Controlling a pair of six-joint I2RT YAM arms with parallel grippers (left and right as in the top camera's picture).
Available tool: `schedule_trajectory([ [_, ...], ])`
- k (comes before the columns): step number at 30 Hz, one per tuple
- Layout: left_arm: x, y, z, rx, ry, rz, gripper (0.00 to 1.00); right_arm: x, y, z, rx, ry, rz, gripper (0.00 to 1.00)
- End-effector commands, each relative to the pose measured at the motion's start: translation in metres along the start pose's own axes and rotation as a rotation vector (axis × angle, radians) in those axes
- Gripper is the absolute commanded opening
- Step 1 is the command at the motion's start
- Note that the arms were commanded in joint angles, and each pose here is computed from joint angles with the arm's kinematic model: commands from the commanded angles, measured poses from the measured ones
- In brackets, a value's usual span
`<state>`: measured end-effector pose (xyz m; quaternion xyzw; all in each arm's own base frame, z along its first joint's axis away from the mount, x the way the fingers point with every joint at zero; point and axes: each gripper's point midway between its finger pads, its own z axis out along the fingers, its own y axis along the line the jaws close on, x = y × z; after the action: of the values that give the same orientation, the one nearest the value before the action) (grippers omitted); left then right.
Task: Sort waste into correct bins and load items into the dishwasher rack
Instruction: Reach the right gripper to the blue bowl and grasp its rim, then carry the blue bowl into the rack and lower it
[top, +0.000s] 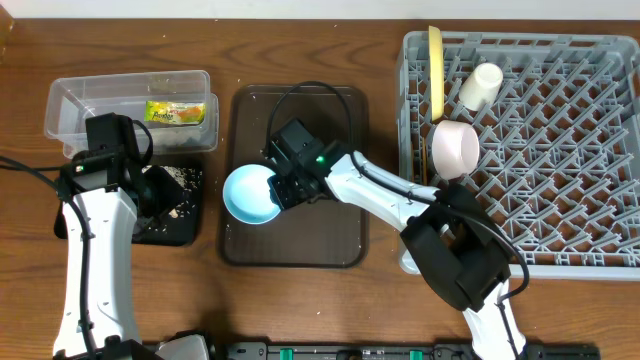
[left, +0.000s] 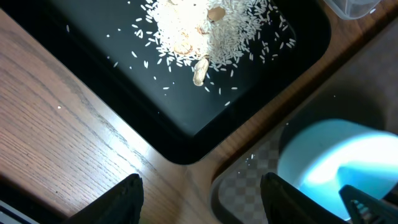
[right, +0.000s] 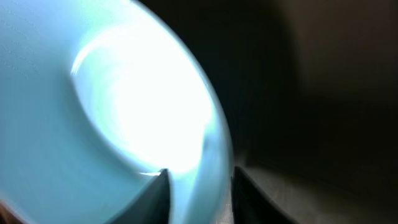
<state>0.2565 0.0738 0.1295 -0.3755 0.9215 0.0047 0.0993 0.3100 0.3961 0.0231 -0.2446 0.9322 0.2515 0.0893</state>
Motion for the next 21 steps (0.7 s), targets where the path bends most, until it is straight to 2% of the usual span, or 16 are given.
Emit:
schedule_trajectory([
  [1,0.001,0.002,0.002,-0.007,0.007,-0.008,0.63,-0.007,0.001,-0.007,-0.007,-0.022,0.013,0.1],
  [3,0.001,0.002,0.002,-0.007,0.007,-0.008,0.64,-0.015,-0.005,-0.017,0.013,-0.051,0.023,0.04],
  [6,0.001,0.002,0.002,-0.007,0.007,-0.008,0.63,-0.03,-0.018,-0.046,0.056,-0.111,0.04,0.02],
  [12,0.001,0.002,0.002,-0.007,0.007,-0.008,0.64,-0.056,-0.045,-0.126,0.192,-0.257,0.019,0.01],
  [16,0.001,0.002,0.002,-0.006,0.007,-0.008,0.63,-0.055,-0.074,-0.184,0.362,-0.322,0.031,0.01],
  [21,0.001,0.002,0.002,-0.006,0.007,-0.008,0.64,-0.035,-0.124,-0.264,0.664,-0.38,0.115,0.01],
])
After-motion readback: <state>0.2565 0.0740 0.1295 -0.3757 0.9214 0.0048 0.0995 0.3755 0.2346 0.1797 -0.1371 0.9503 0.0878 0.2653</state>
